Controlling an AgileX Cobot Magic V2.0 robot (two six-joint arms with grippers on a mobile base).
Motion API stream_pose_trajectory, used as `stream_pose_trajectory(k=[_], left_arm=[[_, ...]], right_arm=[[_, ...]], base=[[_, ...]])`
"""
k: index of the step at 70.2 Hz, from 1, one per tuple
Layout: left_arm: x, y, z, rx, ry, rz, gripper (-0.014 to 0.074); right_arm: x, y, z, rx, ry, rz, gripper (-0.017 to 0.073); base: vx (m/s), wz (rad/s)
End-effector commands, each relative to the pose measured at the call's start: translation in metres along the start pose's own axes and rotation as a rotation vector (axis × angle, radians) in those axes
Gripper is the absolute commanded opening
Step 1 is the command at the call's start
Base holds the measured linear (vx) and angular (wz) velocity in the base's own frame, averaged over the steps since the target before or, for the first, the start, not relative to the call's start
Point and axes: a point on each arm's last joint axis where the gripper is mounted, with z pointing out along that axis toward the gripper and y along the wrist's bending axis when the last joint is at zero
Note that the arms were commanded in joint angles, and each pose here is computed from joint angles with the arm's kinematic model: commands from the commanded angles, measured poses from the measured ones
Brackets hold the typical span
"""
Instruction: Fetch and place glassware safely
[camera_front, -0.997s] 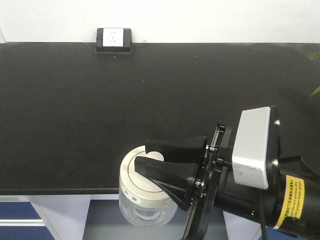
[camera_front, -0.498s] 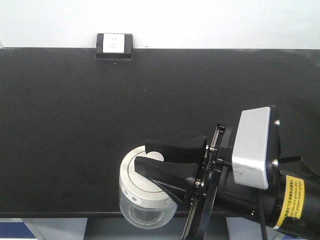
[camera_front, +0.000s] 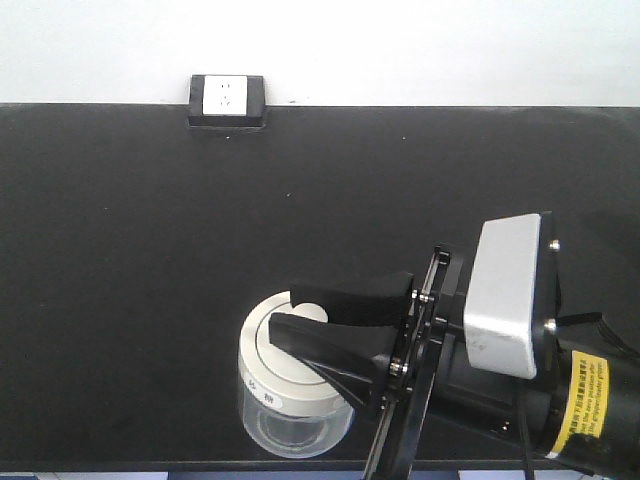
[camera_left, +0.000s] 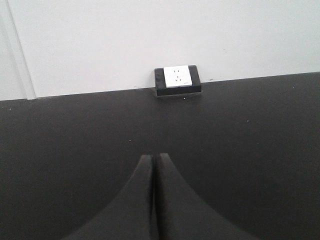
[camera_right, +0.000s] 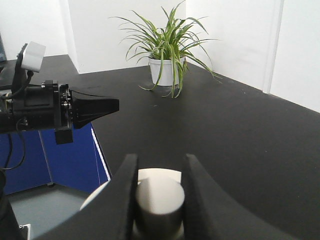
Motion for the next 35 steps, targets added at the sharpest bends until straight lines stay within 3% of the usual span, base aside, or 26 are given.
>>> stream_pose_trajectory(k=[1, 35], left_arm=[[-0.0153, -0.0002, -0.0002, 0.008, -0.092, -0.015, -0.0007], [-0.0153, -0.0002, -0.0002, 0.008, -0.092, -0.015, -0.0007]], right_arm=[[-0.0225, 0.0051, -0.0023, -0.046, -0.118, -0.004, 0.0], [-0.0225, 0.0051, -0.0023, -0.046, -0.118, -0.004, 0.0]], base=[[0.06, 0.0], [0.05, 0.01]])
